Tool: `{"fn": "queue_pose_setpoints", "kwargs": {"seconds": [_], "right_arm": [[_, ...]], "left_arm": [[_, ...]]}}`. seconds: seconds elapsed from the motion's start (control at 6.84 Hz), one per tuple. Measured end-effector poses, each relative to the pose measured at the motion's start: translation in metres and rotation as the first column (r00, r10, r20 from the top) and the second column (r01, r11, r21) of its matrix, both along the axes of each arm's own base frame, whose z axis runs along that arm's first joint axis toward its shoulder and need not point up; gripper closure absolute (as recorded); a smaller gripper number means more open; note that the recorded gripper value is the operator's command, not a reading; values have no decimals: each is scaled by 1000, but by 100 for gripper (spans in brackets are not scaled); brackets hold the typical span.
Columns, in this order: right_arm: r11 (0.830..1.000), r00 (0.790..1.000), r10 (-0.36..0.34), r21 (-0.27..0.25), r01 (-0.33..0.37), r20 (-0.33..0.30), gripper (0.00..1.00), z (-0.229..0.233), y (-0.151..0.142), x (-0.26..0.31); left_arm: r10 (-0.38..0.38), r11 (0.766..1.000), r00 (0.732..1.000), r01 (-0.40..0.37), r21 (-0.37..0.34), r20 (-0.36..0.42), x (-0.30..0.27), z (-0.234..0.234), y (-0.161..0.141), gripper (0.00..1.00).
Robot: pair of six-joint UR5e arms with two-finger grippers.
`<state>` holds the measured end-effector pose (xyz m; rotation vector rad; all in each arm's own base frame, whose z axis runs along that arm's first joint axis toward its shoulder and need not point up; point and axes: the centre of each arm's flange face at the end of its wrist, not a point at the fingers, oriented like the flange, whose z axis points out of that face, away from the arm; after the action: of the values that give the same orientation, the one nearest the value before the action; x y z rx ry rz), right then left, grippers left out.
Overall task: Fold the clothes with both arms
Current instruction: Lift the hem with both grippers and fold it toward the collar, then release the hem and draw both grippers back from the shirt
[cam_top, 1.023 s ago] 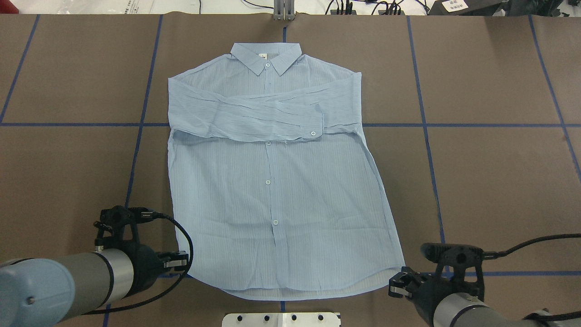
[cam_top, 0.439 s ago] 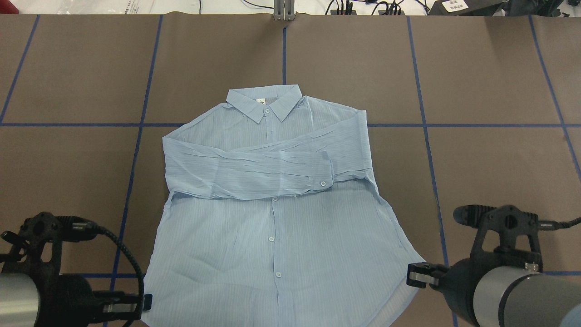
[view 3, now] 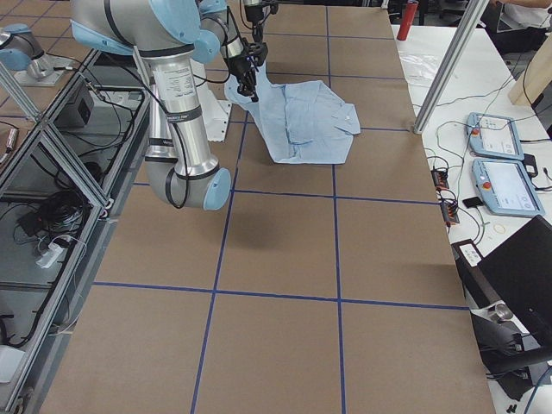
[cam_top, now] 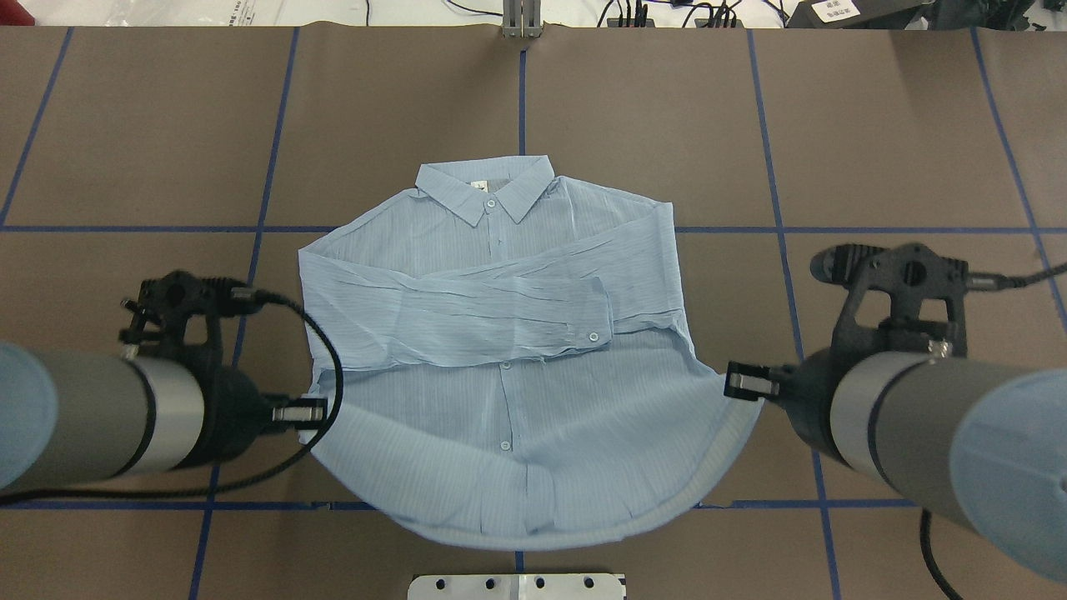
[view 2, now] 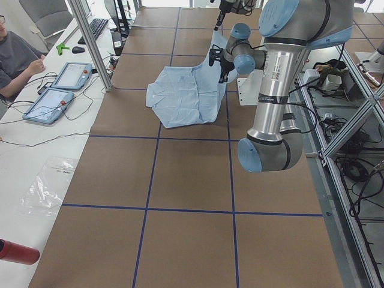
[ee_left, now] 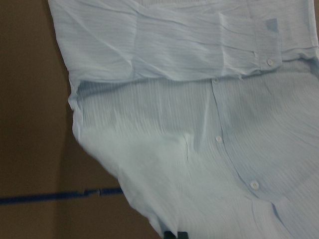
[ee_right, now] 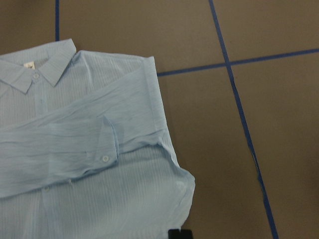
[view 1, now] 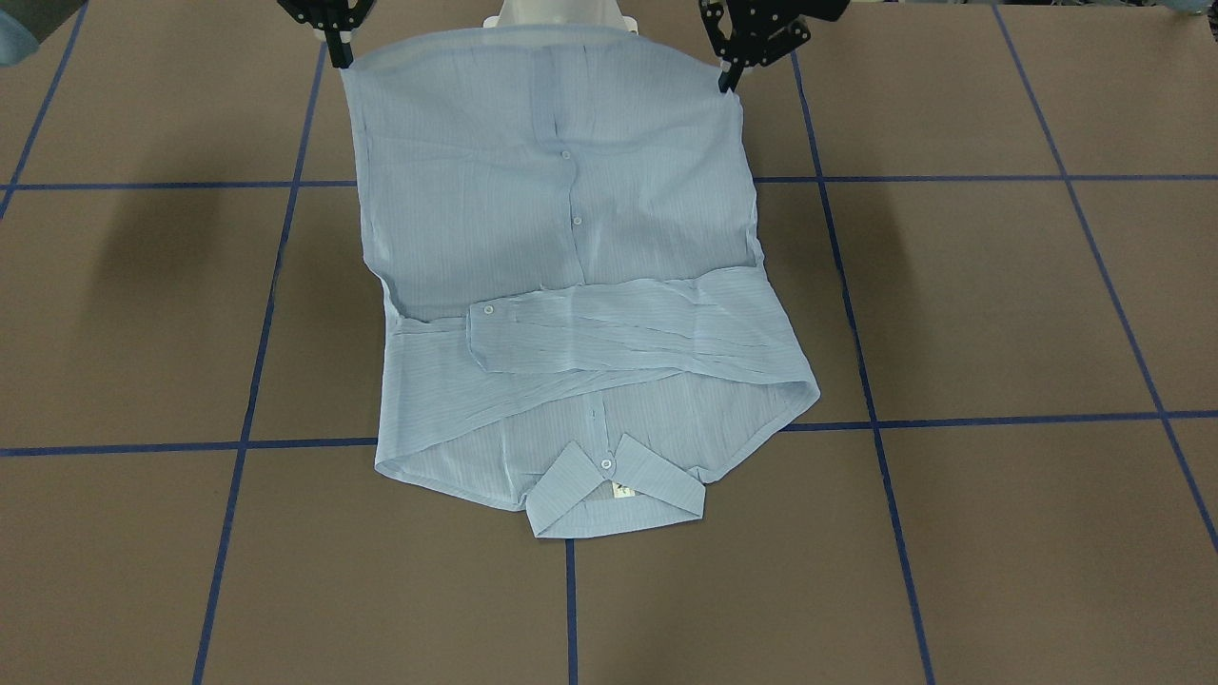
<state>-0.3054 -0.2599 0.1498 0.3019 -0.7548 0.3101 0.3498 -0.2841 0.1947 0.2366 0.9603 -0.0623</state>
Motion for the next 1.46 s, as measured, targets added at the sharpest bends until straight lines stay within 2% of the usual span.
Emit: {"fn": "queue_pose_setpoints", "kwargs": {"seconds": [0.29,0.73,1.02,1.32,1.46], "right_arm": [[993,994,105,51,-105,-1,100,8,-82,-33],[976,981,195,97,-193,-9,100,47,-201,-101],[974,978,204,104,-200,-32,100,89,-246,-144],[976,980,193,111,-185,-58,100,120,-265,-167],[977,980,189,112,-180,-68,11,128,-267,-170]], "left_arm": [[-100,993,989,93,68,105,4,18,-94,100],[-176,981,974,162,108,145,19,47,-173,100],[-196,976,971,179,125,135,64,94,-217,100],[-227,969,959,205,138,167,88,143,-242,100],[-234,967,957,211,142,173,93,159,-248,28]]}}
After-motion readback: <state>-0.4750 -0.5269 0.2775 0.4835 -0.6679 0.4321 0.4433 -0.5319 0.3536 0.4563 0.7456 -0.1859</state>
